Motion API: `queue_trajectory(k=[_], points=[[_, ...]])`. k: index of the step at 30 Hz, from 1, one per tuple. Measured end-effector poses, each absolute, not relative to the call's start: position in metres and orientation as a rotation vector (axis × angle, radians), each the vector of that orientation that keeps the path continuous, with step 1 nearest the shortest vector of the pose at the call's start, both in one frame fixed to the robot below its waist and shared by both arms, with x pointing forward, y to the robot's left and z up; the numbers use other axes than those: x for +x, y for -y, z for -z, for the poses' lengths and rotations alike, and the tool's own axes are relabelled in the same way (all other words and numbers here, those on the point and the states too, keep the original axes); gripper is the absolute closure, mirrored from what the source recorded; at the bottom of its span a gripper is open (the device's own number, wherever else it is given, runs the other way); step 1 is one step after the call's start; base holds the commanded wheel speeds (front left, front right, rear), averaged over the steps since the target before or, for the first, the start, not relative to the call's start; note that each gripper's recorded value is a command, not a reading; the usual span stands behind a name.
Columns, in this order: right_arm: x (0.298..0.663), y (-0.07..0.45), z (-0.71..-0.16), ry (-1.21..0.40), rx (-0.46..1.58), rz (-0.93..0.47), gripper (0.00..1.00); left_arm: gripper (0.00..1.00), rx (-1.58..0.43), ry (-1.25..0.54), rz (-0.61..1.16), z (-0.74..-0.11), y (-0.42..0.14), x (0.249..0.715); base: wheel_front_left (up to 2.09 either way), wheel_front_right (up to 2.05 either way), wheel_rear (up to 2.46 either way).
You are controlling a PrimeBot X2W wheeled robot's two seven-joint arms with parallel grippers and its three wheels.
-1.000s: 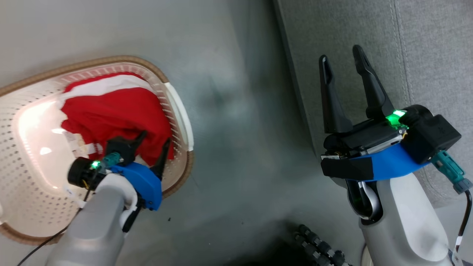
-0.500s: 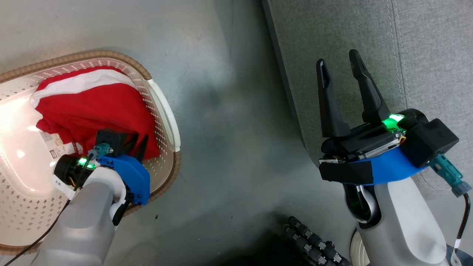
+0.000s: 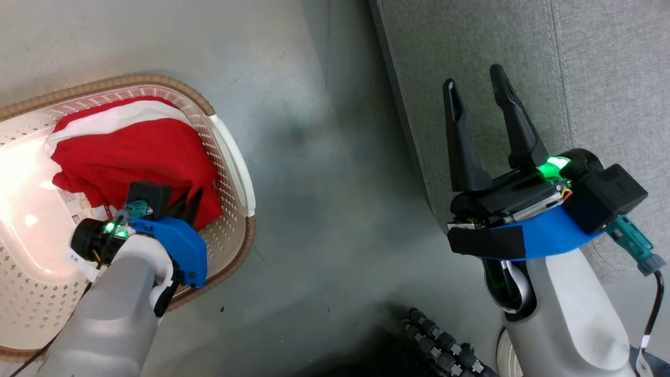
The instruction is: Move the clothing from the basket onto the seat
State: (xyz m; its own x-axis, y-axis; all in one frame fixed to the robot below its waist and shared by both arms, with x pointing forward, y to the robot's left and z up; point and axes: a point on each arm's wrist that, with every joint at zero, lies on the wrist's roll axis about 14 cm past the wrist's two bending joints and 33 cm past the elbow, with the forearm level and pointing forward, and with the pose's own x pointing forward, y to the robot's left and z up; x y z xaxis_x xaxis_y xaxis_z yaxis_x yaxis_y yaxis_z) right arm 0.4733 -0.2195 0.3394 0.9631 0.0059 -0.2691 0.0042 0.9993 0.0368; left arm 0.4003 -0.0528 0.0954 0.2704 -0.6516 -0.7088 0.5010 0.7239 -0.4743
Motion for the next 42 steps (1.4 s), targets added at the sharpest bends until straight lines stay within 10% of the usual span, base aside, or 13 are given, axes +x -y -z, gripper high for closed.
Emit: queue_trajectory(k=[42], points=[[0.406,0.136,-0.514,0.008,0.034,-0.203,0.00,1.00,-0.108,-0.286,0.726,-0.443,0.023,0.420,0.00,0.00,0.00]])
